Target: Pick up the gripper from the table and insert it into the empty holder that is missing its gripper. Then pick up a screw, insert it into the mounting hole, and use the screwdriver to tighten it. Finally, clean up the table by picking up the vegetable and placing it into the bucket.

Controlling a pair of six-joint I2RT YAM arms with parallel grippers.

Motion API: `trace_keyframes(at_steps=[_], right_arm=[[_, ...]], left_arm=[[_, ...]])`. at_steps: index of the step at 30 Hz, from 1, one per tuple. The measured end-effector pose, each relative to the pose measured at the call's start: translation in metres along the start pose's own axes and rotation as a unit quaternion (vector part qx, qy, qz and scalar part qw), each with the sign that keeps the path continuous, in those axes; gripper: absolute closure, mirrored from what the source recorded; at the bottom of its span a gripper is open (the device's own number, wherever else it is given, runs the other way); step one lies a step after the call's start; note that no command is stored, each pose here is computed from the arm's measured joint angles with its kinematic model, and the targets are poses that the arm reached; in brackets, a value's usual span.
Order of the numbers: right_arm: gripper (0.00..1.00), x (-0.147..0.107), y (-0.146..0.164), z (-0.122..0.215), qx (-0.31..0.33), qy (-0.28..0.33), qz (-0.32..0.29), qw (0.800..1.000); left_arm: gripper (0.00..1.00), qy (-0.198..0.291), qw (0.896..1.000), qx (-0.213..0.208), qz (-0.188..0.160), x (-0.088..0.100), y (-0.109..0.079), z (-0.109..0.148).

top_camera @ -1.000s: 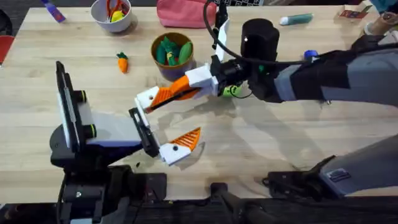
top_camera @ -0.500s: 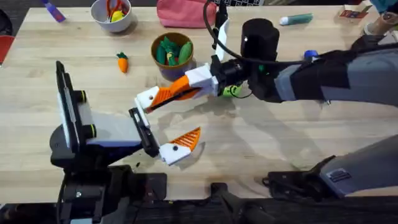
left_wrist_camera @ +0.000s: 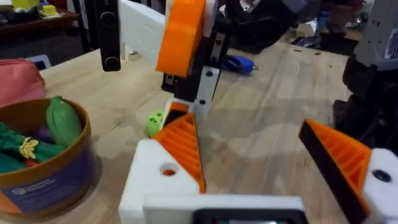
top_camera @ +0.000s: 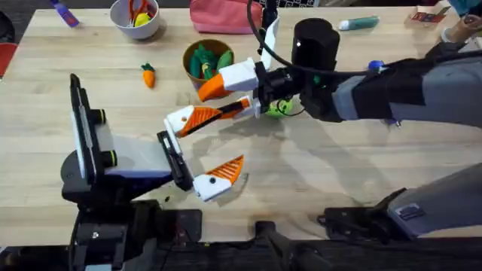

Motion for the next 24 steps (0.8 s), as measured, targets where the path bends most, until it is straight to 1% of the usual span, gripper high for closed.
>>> trace_keyframes(at_steps=[18, 24], right_arm=[[0.061, 0.0000, -0.0001, 0.0000, 0.000, 0.000, 0.000, 1.000], [0.059, 0.0000, -0.0023, 0.0014, -0.004, -0.001, 0.012, 1.000]], left_arm=[[0.015, 0.000, 1.000, 0.000, 0.001, 0.0000, 0.0000, 0.0000], [0.015, 0.000, 1.000, 0.000, 0.001, 0.0000, 0.0000, 0.0000]])
Point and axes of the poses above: each hand's point on the last joint's axis, 136 mm out from that joint toward the fingers, its own z axis back along the fingers, its own y axis along the line the jaws close on, x = y × z, the point moved 5 cm from there along z, back along the fingers, and after that the axes turned 5 degrees about z, right-handed, at the moved point
